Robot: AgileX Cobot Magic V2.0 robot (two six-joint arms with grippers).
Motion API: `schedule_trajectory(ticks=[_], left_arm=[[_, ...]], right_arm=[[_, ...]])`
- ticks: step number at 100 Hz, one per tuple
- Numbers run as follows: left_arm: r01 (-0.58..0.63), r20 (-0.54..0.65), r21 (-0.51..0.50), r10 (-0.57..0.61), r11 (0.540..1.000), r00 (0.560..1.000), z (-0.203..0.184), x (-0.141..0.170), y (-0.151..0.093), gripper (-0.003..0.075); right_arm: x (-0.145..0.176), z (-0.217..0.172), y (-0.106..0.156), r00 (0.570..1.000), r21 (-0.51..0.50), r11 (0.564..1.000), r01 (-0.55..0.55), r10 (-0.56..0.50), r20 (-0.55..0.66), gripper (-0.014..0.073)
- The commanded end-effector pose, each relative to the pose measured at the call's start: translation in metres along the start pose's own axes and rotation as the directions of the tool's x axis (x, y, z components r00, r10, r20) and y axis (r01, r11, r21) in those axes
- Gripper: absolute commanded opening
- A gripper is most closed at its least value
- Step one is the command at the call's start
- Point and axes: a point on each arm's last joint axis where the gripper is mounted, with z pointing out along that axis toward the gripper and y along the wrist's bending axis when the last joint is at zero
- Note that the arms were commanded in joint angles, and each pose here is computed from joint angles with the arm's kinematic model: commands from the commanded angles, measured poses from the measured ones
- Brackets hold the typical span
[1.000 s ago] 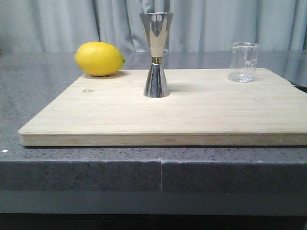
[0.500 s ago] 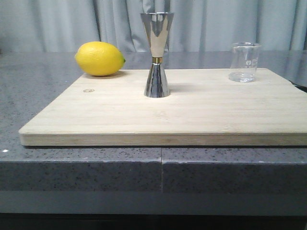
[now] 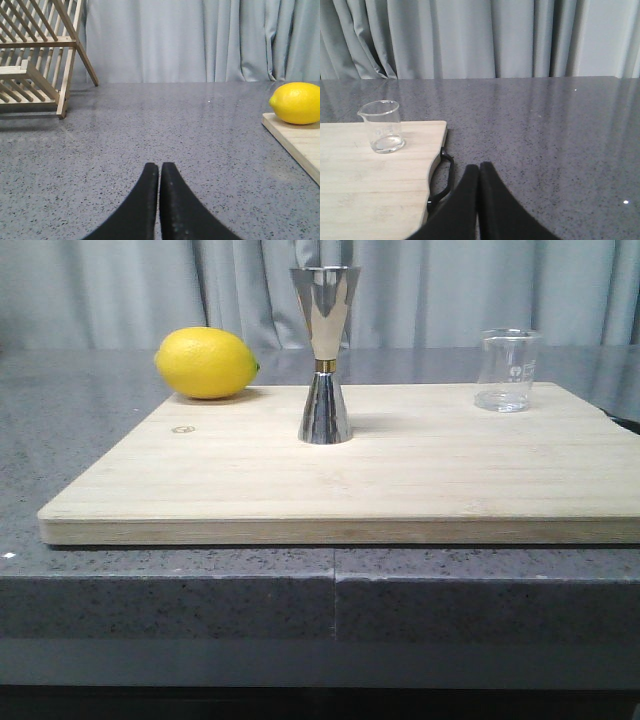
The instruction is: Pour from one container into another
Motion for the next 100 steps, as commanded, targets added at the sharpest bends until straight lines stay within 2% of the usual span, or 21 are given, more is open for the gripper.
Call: schedule_trajectory(ticks=[1, 26, 54, 78, 100], left_arm=[[0.016, 0.074, 0.006, -0.017, 1.0, 0.997, -0.001, -0.001, -0.001, -0.0021], [0.016, 0.074, 0.006, -0.017, 1.0, 0.997, -0.001, -0.001, -0.001, -0.0021], [0.016, 0.074, 0.006, -0.017, 1.0, 0.997, -0.001, -0.001, -0.001, -0.0021], [0.016, 0.074, 0.006, -0.017, 1.0, 0.997, -0.001, -0.001, -0.001, -0.0021], [0.016, 0.074, 0.006, -0.017, 1.0, 0.997, -0.001, -0.001, -0.001, -0.0021]], right_arm=[[-0.003, -0.004, 0.0, 0.994, -0.009, 1.0, -0.021, 0.022, 0.105, -0.0062], [0.032, -0.009, -0.001, 0.993, -0.01, 0.996, -0.088, 0.088, 0.079, -0.0062], [0.037, -0.013, -0.001, 0.992, -0.009, 0.996, -0.088, 0.088, 0.085, -0.0062], [0.043, -0.012, -0.001, 0.996, -0.005, 0.996, -0.088, 0.088, 0.025, -0.0062], [0.043, -0.012, -0.001, 0.996, -0.005, 0.997, -0.083, 0.083, 0.024, -0.0062]])
